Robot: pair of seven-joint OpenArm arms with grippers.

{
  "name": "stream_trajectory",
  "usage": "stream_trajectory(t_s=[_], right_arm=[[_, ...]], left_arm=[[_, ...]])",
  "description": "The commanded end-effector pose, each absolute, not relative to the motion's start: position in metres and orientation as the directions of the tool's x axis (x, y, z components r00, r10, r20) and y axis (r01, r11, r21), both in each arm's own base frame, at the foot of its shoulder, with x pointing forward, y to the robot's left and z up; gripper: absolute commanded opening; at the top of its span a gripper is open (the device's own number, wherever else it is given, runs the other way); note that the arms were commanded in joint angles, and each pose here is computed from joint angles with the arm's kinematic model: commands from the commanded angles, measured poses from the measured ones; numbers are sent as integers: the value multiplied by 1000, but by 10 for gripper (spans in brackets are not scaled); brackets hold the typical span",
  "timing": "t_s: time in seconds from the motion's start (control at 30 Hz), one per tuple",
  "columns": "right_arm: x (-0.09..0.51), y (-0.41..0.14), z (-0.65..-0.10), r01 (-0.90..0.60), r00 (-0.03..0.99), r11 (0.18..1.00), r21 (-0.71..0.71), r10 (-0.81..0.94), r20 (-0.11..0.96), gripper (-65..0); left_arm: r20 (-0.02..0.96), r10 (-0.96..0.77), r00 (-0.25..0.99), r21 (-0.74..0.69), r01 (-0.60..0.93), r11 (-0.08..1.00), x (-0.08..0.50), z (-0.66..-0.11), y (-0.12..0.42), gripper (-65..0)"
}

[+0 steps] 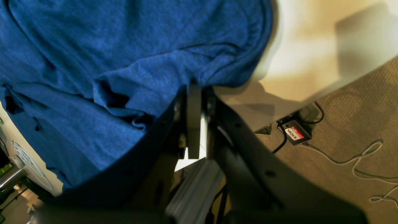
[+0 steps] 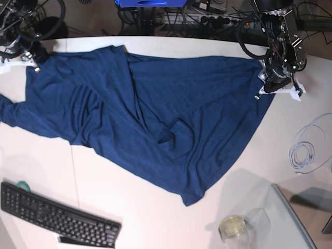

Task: Layout the t-shirt on the table in an organized manner, then fold the t-shirt properly
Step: 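Release and regrasp the shirt edge with the left gripper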

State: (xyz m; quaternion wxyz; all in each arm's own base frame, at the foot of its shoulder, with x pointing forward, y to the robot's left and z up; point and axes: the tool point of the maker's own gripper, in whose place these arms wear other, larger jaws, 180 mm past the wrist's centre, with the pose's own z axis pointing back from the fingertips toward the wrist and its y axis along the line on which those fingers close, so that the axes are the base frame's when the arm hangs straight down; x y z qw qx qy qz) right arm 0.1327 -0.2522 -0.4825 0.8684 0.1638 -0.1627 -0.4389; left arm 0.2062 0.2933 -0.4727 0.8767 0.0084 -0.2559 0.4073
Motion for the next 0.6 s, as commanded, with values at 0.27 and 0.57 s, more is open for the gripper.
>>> stream_trajectory(t_s=[0.27,0.57], right_arm=[[136,-257,-478,700,561,568,432,-812,159,-650],[135,-257,-478,700,563,570,431,-811,159,-650]], left_arm=[[528,717,455,-193,-758,623,185,-445,319,-650],[521,759,391,-161,-828,537,145,-448,344,-650]])
